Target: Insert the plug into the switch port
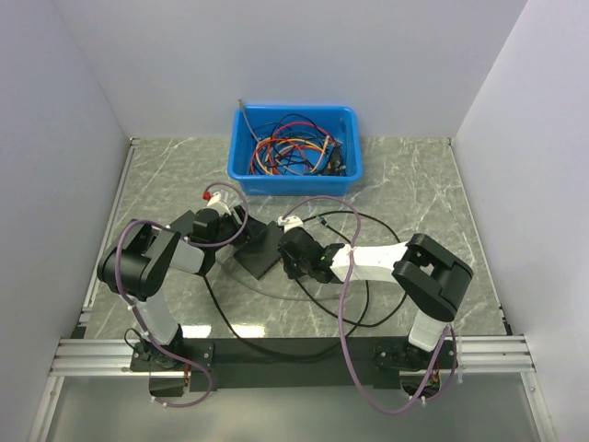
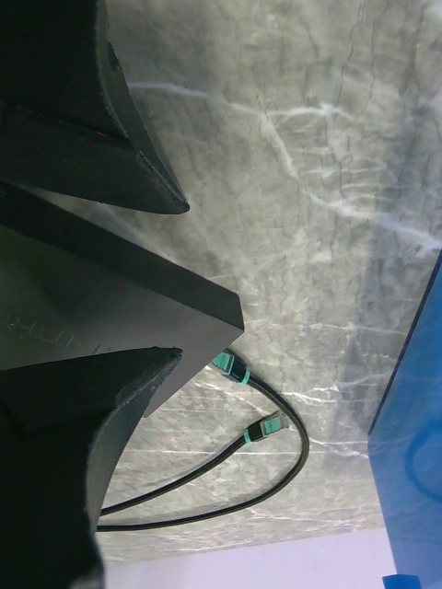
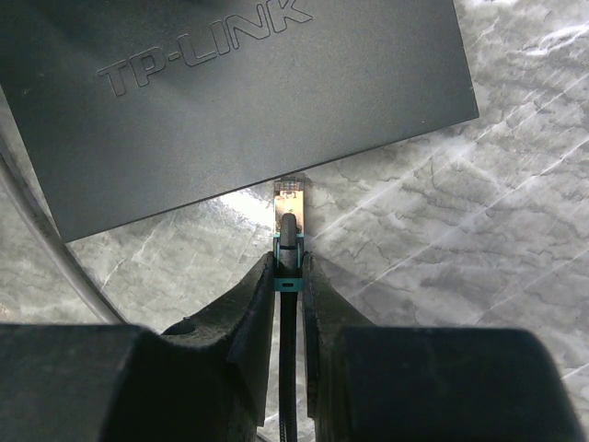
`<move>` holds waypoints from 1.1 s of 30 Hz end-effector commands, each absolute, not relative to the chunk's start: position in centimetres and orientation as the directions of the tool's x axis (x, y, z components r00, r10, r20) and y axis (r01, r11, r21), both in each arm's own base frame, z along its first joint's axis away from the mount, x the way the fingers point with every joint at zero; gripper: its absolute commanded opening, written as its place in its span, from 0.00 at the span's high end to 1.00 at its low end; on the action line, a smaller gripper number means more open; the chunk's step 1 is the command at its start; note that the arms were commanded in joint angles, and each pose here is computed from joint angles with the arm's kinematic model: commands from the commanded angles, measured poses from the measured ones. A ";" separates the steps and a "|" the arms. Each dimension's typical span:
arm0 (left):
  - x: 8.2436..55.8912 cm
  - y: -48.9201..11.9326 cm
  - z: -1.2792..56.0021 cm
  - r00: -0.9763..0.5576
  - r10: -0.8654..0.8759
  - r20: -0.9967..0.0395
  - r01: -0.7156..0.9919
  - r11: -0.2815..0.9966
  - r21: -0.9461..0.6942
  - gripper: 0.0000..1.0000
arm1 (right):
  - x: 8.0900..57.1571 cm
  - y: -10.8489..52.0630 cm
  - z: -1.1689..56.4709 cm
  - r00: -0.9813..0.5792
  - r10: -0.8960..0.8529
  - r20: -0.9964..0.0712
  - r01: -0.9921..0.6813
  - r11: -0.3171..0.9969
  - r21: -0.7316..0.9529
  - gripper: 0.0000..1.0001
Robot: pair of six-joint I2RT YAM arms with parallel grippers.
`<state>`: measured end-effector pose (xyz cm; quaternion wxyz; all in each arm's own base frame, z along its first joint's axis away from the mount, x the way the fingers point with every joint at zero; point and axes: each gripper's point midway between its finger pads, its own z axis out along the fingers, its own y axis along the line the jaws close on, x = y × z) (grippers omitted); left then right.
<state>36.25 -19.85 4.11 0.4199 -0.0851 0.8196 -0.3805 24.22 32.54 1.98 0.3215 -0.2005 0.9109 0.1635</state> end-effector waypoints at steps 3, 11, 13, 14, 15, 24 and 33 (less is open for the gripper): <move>35.6 -20.3 3.3 -0.651 -0.432 -0.624 0.193 0.701 -0.687 0.35 | 25.5 34.7 5.3 -0.674 -0.190 -0.714 -0.479 0.848 0.226 1.00; 35.7 -20.3 3.1 -0.654 -0.430 -0.622 0.184 0.707 -0.682 0.35 | 24.9 34.6 6.2 -0.668 -0.185 -0.721 -0.484 0.843 0.233 1.00; 35.7 -20.3 3.1 -0.654 -0.430 -0.622 0.184 0.707 -0.682 0.35 | 24.8 34.7 6.5 -0.667 -0.182 -0.722 -0.487 0.840 0.238 1.00; 35.7 -20.3 3.0 -0.655 -0.430 -0.622 0.184 0.708 -0.682 0.35 | 24.8 34.8 6.6 -0.668 -0.181 -0.722 -0.488 0.839 0.241 1.00; 35.7 -20.3 3.1 -0.654 -0.430 -0.622 0.184 0.707 -0.682 0.35 | 24.7 34.9 6.8 -0.665 -0.181 -0.725 -0.492 0.836 0.243 1.00; 35.6 -20.4 3.1 -0.656 -0.422 -0.625 0.190 0.710 -0.678 0.36 | 25.0 35.3 5.9 -0.669 -0.190 -0.718 -0.493 0.837 0.237 1.00; 35.2 -20.6 2.8 -0.665 -0.410 -0.624 0.202 0.706 -0.679 0.36 | 25.4 35.7 5.0 -0.675 -0.193 -0.712 -0.487 0.841 0.234 1.00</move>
